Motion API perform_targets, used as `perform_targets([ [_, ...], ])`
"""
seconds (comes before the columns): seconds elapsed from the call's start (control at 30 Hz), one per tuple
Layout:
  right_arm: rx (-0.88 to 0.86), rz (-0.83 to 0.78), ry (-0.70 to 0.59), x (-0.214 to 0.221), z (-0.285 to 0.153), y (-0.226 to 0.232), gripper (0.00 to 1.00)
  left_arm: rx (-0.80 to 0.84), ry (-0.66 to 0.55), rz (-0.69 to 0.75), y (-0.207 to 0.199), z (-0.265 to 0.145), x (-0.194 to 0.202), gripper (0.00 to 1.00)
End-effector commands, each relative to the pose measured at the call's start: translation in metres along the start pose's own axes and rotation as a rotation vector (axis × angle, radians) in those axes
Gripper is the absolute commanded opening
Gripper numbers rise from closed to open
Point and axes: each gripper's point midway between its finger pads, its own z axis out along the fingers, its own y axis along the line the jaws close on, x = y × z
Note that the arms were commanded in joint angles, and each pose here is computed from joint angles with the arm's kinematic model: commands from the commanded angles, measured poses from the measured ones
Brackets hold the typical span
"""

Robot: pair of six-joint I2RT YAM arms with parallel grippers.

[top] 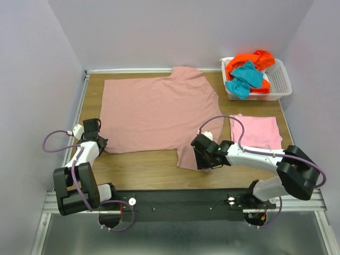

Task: Fold and stack the t-shirts
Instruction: Fold the tshirt

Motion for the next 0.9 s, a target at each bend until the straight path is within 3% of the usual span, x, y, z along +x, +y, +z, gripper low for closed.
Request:
perform_targets([
  [0.0,0.179,0.054,0.1,0.04,0.012,-0.032,0.4,-0.022,0.015,-0.016,0.004,-0.005,0.001,0.0],
  [0.03,0.182,0.054,0.1,0.042,0.011,-0.031,0.27,-0.024,0.015,-0.024,0.005,-0.006,0.001,0.0],
  [0.13,0.179,0.077,0.098,0.046,0.002,-0.029,0.0,-0.05,0.006,-0.049,0.011,-0.012,0.0,0.0],
  [0.53,0.066,0.078,0.152,0.081,-0.049,-0.01,0.0,-0.055,-0.034,-0.182,0.022,-0.038,-0.003,0.0],
  [0.87,0.11,0.09,-0.166,-0.012,-0.07,0.005,0.0,0.032,-0.043,-0.166,0.004,-0.051,-0.013,0.0],
])
